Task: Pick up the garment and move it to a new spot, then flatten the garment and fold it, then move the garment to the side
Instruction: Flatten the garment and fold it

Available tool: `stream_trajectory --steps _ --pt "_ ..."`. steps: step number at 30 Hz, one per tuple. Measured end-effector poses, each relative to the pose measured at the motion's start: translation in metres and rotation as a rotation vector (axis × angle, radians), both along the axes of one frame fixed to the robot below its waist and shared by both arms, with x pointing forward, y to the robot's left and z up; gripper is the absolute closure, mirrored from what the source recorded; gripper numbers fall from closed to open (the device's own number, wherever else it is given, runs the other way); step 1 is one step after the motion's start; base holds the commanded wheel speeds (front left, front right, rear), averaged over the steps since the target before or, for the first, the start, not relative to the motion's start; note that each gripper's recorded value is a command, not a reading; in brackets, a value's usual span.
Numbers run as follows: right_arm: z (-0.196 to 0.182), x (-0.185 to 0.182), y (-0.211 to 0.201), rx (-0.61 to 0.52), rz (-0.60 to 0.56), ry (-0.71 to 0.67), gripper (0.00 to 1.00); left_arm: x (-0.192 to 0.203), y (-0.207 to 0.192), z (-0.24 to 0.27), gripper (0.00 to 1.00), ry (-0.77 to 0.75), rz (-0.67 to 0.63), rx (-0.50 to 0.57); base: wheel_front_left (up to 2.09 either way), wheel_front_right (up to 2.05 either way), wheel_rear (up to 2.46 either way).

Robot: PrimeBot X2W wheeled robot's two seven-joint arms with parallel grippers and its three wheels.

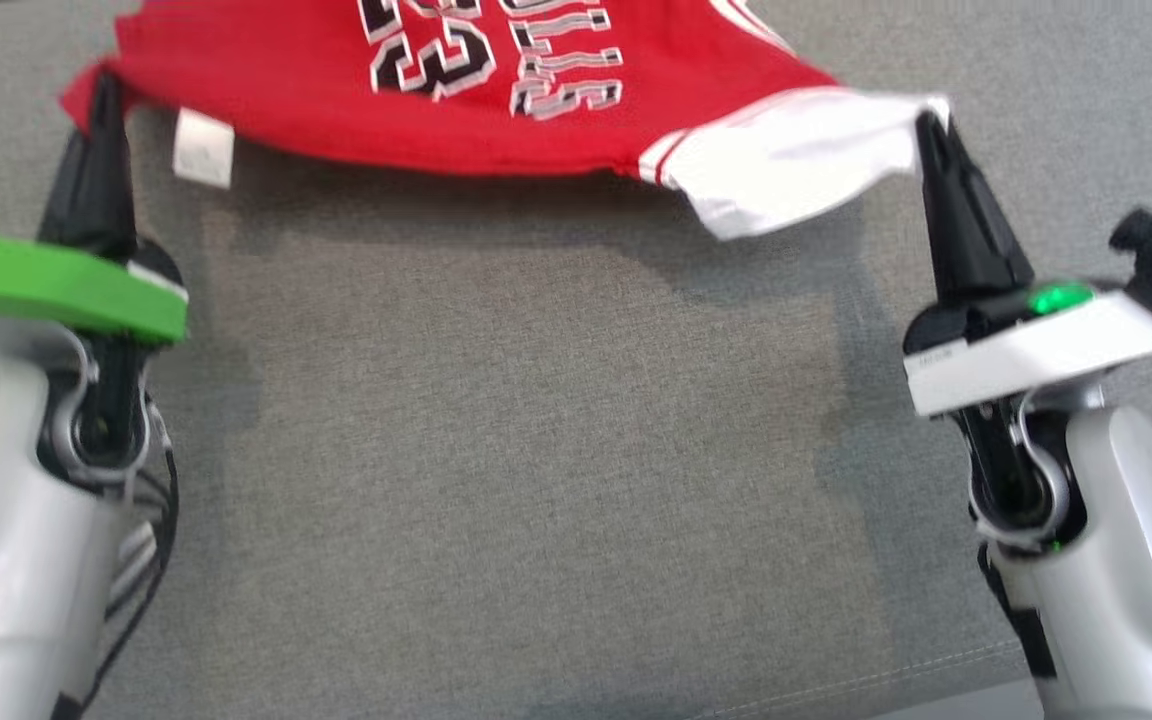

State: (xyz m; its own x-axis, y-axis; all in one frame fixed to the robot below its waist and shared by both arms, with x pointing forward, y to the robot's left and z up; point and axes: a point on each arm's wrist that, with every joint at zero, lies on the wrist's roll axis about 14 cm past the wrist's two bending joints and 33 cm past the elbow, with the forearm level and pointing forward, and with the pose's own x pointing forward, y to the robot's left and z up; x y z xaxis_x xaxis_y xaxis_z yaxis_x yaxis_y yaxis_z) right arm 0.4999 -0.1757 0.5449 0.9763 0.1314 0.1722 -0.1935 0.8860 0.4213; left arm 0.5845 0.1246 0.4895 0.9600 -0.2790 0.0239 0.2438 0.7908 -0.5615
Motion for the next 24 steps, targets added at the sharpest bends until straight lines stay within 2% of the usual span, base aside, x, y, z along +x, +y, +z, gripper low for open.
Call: stream_trajectory --steps 4,11,19,24 --pt "-0.014 -0.049 -0.003 0.070 -0.018 0.078 1.00 -0.064 0.012 -0.021 1.00 0.088 0.024 -0.004 0.00 0.00 0.00" --pt "-0.030 -0.104 -0.005 0.116 -0.037 0.169 1.00 -0.127 0.027 -0.021 1.00 0.130 0.087 -0.033 0.00 0.00 0.00" --pt "-0.042 -0.143 -0.011 0.143 -0.072 0.231 1.00 -0.193 0.026 -0.038 1.00 0.218 0.137 -0.083 0.00 0.00 0.00" --pt "-0.048 -0.161 -0.012 0.153 -0.080 0.262 1.00 -0.221 0.025 -0.046 1.00 0.250 0.163 -0.103 0.00 0.00 0.00"
